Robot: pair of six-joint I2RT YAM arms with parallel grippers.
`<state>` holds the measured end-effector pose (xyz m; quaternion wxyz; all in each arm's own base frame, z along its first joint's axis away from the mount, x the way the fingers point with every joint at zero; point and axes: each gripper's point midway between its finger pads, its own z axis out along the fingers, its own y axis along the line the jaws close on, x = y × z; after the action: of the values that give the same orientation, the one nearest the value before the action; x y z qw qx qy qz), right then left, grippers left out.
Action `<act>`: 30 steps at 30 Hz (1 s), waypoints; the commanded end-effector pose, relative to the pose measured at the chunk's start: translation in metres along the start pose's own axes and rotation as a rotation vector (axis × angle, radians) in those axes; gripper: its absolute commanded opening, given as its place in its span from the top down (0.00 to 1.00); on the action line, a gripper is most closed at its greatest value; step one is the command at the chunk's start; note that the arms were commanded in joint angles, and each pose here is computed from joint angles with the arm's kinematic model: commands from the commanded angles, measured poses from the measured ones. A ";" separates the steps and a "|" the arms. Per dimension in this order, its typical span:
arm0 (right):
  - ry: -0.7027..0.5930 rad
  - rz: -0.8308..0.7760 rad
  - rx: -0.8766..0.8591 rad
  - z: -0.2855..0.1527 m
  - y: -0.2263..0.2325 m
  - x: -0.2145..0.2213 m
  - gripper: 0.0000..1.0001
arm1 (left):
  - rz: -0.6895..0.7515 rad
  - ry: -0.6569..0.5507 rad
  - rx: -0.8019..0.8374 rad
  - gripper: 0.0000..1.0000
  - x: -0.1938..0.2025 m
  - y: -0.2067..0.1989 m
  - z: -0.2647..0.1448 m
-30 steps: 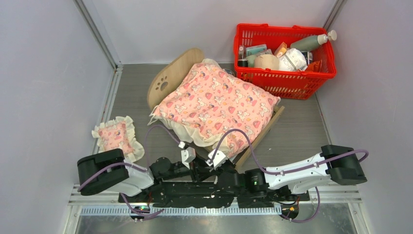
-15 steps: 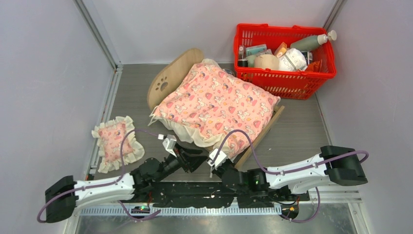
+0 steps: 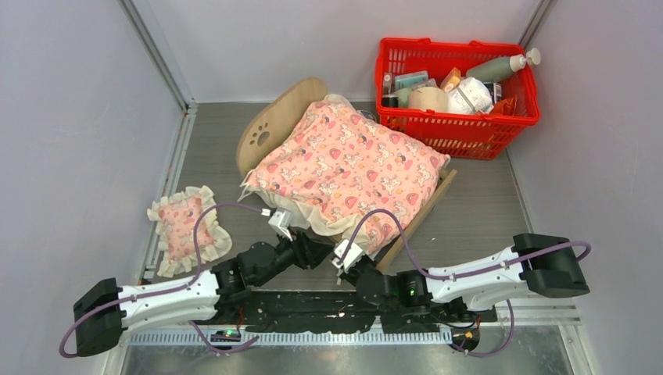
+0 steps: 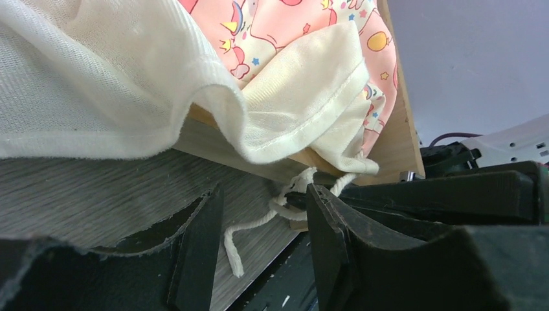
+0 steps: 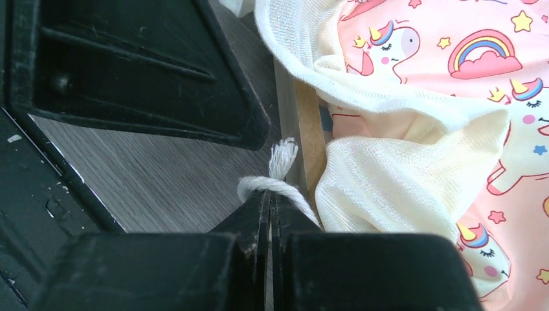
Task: Set up the pet bed
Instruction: Tie the ropes to the bed frame.
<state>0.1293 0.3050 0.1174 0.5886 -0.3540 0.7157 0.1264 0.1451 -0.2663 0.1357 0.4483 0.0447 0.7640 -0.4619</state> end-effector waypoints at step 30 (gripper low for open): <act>0.017 -0.034 0.021 -0.002 -0.010 0.006 0.95 | -0.184 0.015 0.114 0.53 -0.014 -0.043 0.025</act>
<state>0.1279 0.3055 0.1163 0.5862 -0.3632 0.7129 0.1275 0.1455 -0.2909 0.1399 0.3920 0.0118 0.7697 -0.5037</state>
